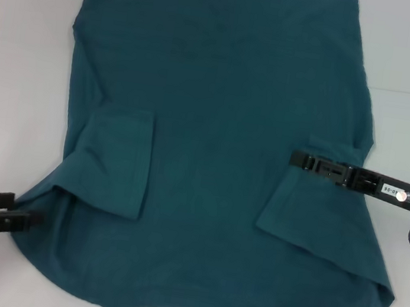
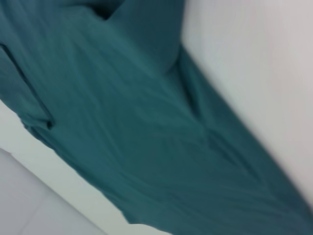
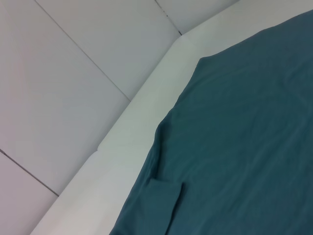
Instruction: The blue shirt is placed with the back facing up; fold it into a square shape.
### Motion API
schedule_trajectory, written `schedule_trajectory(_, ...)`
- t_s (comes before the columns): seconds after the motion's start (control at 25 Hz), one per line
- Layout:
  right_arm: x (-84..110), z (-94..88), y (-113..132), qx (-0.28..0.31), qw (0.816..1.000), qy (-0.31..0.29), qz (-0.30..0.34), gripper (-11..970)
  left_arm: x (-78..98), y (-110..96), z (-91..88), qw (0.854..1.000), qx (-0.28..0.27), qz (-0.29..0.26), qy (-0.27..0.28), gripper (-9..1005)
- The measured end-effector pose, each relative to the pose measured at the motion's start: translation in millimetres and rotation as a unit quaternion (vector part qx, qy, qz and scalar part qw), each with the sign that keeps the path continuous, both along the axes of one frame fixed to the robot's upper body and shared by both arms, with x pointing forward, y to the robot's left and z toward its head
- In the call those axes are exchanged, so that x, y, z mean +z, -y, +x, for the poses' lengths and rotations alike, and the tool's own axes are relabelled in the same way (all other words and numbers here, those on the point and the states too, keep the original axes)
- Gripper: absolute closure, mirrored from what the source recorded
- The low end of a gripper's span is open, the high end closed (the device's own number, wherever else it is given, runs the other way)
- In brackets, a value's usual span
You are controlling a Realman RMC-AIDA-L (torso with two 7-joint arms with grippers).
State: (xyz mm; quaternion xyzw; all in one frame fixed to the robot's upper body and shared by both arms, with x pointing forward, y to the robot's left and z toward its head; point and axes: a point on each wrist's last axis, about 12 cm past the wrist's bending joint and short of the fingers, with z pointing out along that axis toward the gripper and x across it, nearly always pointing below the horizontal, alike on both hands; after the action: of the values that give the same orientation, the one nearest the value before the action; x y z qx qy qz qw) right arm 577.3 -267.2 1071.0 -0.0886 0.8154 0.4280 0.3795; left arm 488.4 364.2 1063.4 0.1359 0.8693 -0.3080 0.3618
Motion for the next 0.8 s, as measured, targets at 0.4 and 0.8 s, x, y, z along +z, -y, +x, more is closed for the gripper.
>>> schedule_trajectory(0.4, -0.2, 0.7, 2, -0.005, 1.0, 0.001, -0.004, 41, -6.8, -2, 8.8, 0.999, 0.042, 0.013, -0.008, 168)
schedule_trajectory(0.8, 0.1, 0.9, 4, -0.008, 1.0, 0.001, -0.003, 41, -13.9, 7, 17.8, 0.999, 0.037, 0.031, -0.012, 170)
